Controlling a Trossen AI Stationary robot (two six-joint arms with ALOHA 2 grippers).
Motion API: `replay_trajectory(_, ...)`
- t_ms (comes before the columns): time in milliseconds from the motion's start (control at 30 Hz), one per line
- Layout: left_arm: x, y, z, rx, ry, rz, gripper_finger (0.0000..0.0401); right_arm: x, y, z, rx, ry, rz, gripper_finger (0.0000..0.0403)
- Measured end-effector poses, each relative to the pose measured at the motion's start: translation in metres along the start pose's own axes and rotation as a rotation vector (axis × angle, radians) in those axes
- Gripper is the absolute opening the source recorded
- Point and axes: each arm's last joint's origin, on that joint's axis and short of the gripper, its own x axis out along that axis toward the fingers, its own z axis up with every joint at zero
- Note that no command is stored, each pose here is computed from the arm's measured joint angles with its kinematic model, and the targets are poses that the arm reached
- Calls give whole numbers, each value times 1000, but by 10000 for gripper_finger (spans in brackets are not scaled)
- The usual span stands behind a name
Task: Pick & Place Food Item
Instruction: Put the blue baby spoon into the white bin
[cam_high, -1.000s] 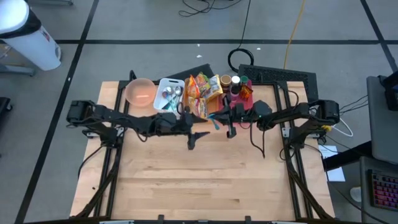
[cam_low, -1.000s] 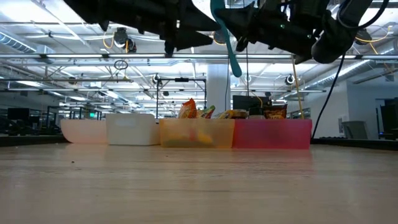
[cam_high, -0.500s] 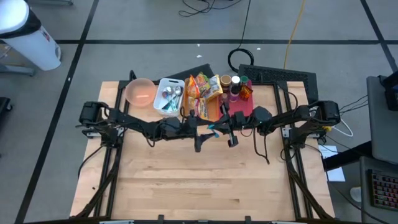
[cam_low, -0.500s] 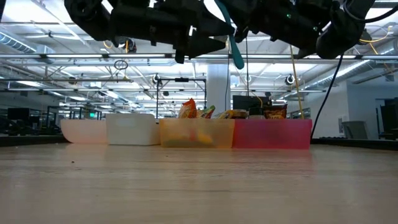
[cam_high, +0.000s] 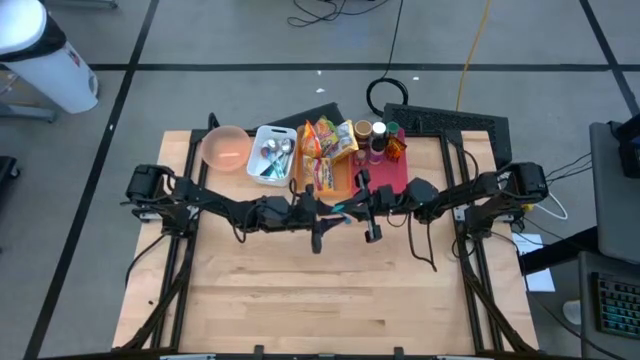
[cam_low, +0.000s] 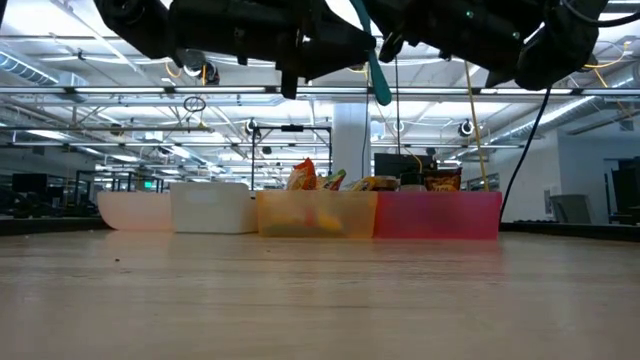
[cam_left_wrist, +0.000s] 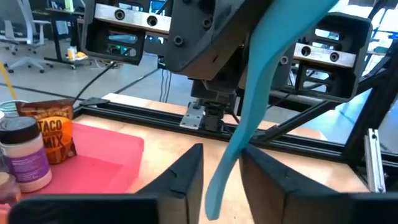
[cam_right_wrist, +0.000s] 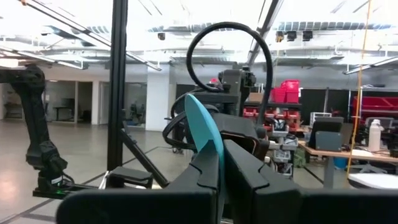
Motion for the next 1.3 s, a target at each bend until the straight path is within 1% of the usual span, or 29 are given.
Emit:
replay_trajectory(300, 3, -4, 6, -12, -2, -39, 71, 1, 6, 1, 11, -9, 15, 0)
replay_trajectory(567, 5, -12, 6, 89, 26, -31, 12, 1, 6, -1, 25, 12, -1, 0)
replay_trajectory(667, 4, -13, 6, 103, 26, 0, 13, 1, 6, -2, 15, 16, -4, 0)
replay_trajectory(800, 4, -13, 6, 121, 26, 4, 23, 1, 6, -2, 8, 18, -2, 0)
replay_trajectory(933, 2, -14, 7, 130, 56, 6, 9, 1, 6, -4, 10, 36, -4, 0)
replay_trajectory(1000, -1, -14, 11, 135, 72, 15, 7, 1, 6, -4, 7, 40, -10, 0)
replay_trajectory(1167, -14, -20, 23, 167, 103, 54, 23, 1, 5, -4, 1, 39, -28, 0)
replay_trajectory(1300, -26, -27, 34, 201, 112, 87, 13, 1, 5, -3, -1, 34, -30, 0)
